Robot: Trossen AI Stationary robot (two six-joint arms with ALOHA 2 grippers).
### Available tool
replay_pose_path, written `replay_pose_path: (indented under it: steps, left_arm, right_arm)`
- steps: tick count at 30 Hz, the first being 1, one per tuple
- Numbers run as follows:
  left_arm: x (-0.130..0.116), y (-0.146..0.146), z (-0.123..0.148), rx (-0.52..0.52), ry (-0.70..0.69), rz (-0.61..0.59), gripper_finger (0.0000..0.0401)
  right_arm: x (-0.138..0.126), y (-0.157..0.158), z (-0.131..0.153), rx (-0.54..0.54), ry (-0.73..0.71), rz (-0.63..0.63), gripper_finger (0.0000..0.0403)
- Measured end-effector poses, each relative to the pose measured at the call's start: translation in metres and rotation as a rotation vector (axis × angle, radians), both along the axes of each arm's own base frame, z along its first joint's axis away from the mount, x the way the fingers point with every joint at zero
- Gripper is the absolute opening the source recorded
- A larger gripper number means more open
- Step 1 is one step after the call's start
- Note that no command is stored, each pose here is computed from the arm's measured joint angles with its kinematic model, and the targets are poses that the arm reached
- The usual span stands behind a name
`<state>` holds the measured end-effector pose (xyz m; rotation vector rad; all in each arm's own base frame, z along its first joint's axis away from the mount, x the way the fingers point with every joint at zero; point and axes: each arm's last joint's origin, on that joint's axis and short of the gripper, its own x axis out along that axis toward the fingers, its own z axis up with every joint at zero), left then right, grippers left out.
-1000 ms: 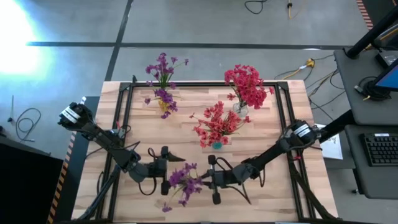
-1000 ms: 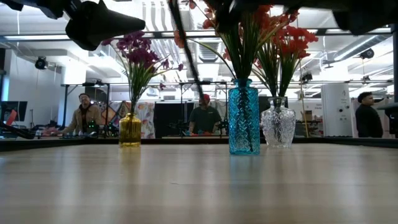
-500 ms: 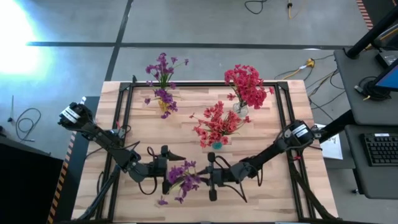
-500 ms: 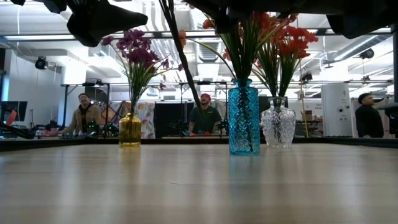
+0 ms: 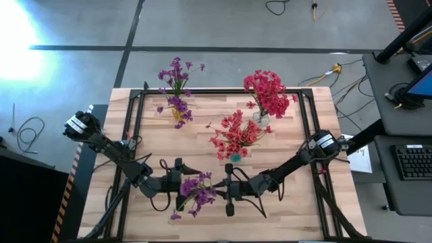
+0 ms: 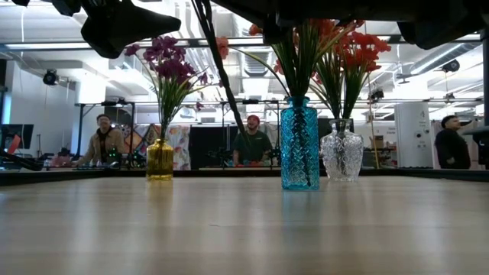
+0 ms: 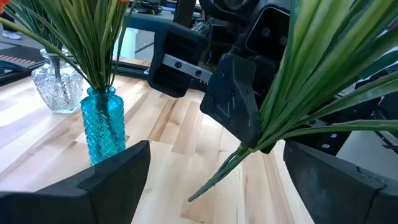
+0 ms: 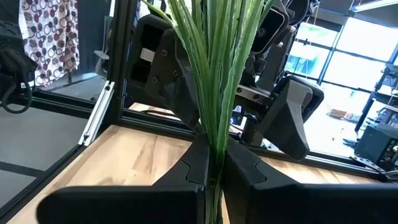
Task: Sort flowers into vase by color
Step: Put the violet flowers into the yellow vase
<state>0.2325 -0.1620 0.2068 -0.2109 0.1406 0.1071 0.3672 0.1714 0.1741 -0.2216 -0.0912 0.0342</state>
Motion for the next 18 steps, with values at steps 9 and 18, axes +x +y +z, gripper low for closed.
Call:
replay_pose_path:
  steps: [9, 18]
  left_arm:
    - [0.0, 0.0, 0.0001, -0.001, 0.0, 0.0, 0.0355]
    - [0.0005, -0.0004, 0.0032, -0.018, -0.028, -0.001, 0.0355]
  right_arm:
    - [0.0001, -0.0001, -0.0002, -0.001, 0.001, 0.0, 0.0018]
    - [0.0019, -0.004, -0.0001, 0.001, -0.002, -0.011, 0.0018]
